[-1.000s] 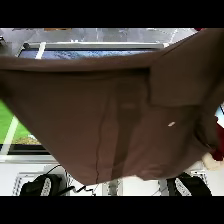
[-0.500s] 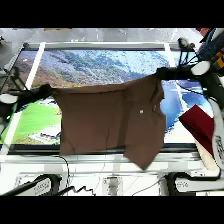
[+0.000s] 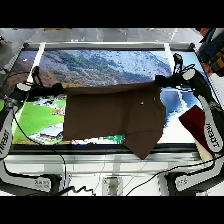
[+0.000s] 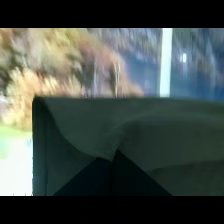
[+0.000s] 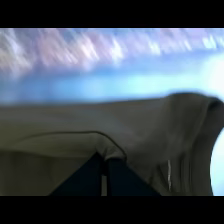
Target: Fold the clothes and pants, and hang the long-sleeved shirts on hangers.
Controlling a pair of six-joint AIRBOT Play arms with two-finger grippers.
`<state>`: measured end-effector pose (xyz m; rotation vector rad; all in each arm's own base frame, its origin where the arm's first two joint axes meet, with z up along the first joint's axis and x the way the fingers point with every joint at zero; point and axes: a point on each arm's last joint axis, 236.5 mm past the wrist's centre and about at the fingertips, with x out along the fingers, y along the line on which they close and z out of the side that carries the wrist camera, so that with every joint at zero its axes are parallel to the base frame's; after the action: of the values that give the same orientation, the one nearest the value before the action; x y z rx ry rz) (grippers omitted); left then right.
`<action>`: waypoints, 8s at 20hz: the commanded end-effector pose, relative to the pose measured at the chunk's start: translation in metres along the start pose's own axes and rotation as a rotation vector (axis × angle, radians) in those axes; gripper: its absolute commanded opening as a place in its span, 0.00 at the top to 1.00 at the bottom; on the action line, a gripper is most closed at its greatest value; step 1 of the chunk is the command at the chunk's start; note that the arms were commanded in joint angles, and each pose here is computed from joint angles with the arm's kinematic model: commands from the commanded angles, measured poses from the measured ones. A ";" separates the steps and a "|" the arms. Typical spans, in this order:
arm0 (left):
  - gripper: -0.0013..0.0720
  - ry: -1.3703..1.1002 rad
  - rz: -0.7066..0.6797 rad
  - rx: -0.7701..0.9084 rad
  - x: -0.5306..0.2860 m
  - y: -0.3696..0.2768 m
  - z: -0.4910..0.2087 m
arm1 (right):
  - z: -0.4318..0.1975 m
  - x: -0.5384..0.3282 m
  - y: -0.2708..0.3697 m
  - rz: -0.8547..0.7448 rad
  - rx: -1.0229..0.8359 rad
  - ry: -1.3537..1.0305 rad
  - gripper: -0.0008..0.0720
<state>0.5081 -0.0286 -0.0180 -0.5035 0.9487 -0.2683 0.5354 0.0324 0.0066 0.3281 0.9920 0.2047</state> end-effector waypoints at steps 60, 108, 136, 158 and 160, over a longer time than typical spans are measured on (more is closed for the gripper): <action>0.96 -0.093 -0.409 -0.143 -0.089 -0.069 -0.070 | -0.099 -0.128 0.040 0.236 0.396 -0.273 0.97; 0.96 0.057 -0.096 0.320 -0.150 -0.148 -0.031 | -0.201 0.088 0.359 0.473 0.022 0.205 0.97; 0.03 -0.053 -0.434 0.152 0.046 -0.355 -0.109 | -0.056 -0.030 -0.048 -0.005 0.215 0.206 0.29; 0.04 0.069 -0.469 0.674 -0.075 -0.292 -0.091 | -0.081 0.057 0.164 0.348 -0.039 0.267 0.97; 0.04 0.012 -0.434 0.709 -0.102 -0.286 -0.076 | -0.039 0.016 0.126 0.235 0.018 0.165 0.97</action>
<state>0.4017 -0.2736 0.1478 -0.1425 0.7199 -0.9463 0.4901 0.2127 -0.0262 0.4548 1.2054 0.5905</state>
